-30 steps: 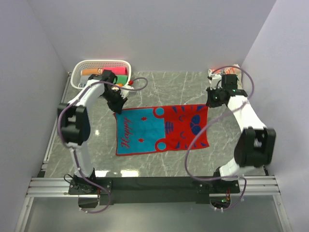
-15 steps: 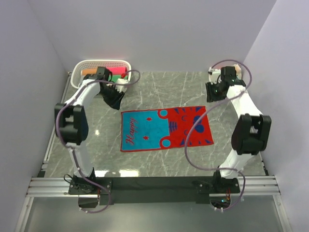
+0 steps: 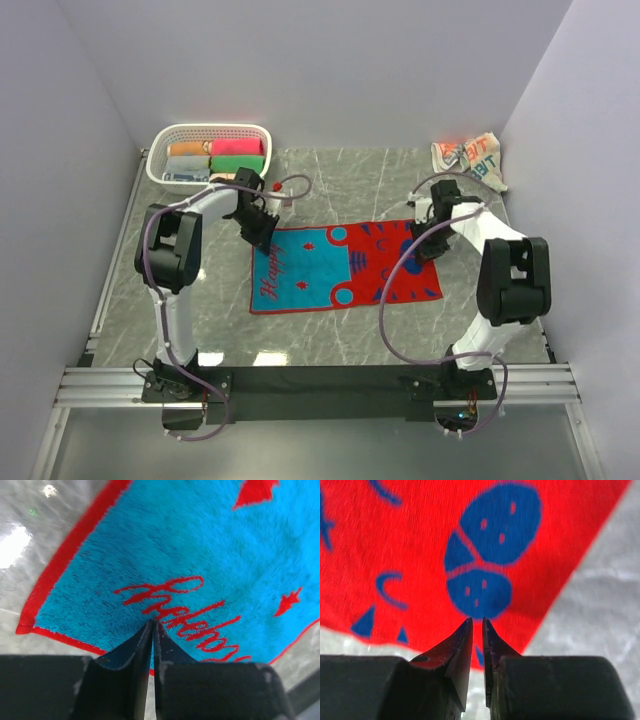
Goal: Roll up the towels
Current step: Flatten the towel
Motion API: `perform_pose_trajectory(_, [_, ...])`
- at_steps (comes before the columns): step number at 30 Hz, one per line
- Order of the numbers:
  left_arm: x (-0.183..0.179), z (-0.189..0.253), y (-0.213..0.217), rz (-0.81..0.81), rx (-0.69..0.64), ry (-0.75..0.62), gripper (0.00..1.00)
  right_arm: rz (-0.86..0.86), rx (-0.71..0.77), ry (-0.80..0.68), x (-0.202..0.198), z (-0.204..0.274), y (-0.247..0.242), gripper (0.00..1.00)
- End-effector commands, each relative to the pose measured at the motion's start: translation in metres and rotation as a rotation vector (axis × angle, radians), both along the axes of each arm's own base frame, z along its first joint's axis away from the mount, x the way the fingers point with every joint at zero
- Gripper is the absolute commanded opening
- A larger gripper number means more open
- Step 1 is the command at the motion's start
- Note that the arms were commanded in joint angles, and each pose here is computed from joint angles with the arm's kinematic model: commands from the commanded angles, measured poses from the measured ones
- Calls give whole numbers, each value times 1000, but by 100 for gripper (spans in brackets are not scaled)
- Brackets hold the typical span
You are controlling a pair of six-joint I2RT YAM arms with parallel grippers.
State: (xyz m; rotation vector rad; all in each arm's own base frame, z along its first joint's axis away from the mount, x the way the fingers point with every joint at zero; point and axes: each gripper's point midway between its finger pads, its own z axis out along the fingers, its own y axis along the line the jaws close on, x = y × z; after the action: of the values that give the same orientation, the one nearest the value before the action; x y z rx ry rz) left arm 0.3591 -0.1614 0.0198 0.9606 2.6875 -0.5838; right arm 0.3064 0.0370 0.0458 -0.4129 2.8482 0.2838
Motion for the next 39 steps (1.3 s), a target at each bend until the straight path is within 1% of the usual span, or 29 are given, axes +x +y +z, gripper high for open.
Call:
perform_pose_trajectory(1, [36, -8, 15, 87, 50, -48, 13, -42, -32, -73, 30, -12, 0, 21])
perform_pose_trajectory(3, [50, -9, 18, 113, 49, -50, 12, -60, -42, -65, 41, -23, -2, 21])
perform_pose_trajectory(4, [54, -18, 24, 131, 59, -29, 12, -68, -48, -74, 48, -25, -3, 21])
perform_pose_trajectory(5, [65, -13, 25, 139, 61, -54, 12, -72, -52, -58, 50, -32, -3, 21])
perform_pose_trajectory(7, [75, -13, 31, 155, 60, -65, 12, -87, -47, -86, 66, -28, -2, 21])
perform_pose_trajectory(9, [78, -3, 31, 144, 43, -63, 13, -90, -35, -102, 77, -22, 0, 22])
perform_pose_trajectory(10, [77, 11, 32, 137, 19, -74, 15, -83, -26, -88, 74, -18, 2, 26])
perform_pose_trajectory(12, [56, 24, 28, 85, -28, -55, 20, -62, -6, -112, 68, -1, 4, 32])
perform_pose_trajectory(13, [50, 50, 28, 67, -49, -106, 22, -48, -1, -111, 60, 5, 6, 42])
perform_pose_trajectory(14, [33, 48, 32, 31, -44, -97, 25, -37, 22, -158, 55, 26, 9, 48])
perform_pose_trajectory(15, [24, 55, 33, 18, -47, -103, 28, -16, 28, -145, 41, 26, 10, 54])
perform_pose_trajectory(16, [17, 74, 35, 4, -52, -149, 30, -9, 34, -128, 29, 31, 11, 60])
perform_pose_trajectory(17, [3, 71, 38, -14, -44, -131, 31, -4, 42, -153, 21, 43, 12, 61])
perform_pose_trajectory(18, [-5, 74, 40, -20, -39, -128, 31, 7, 38, -136, 10, 41, 13, 61])
perform_pose_trajectory(19, [-11, 82, 42, -24, -38, -146, 30, 10, 27, -126, 2, 41, 12, 54])
perform_pose_trajectory(21, [-30, 73, 45, -26, -32, -103, 27, 21, -21, -130, -6, 40, 10, 42])
perform_pose_trajectory(22, [-40, 68, 46, -25, -29, -83, 25, 24, -36, -126, -8, 36, 10, 31])
perform_pose_trajectory(23, [-43, 64, 47, -20, -27, -77, 19, 26, -44, -117, -9, 33, 13, 26])
perform_pose_trajectory(24, [-45, 61, 48, -15, -26, -73, 17, 20, -62, -112, -8, 28, 12, 21])
perform_pose_trajectory(25, [-49, 53, 48, -10, -20, -63, 15, 16, -66, -107, -8, 24, 13, 15])
perform_pose_trajectory(27, [-48, 48, 48, 16, -19, -56, 10, 9, -79, -80, -7, 14, 18, 11])
perform_pose_trajectory(31, [-50, 29, 48, 51, -11, -8, 6, 6, -104, -26, -8, -7, 20, 9])
perform_pose_trajectory(35, [-52, 23, 45, 64, -14, 11, 2, 12, -127, -1, -12, -10, 16, 7])
perform_pose_trajectory(39, [-58, 20, 42, 52, -1, 18, 1, 27, -136, 4, -18, -6, 14, 7])
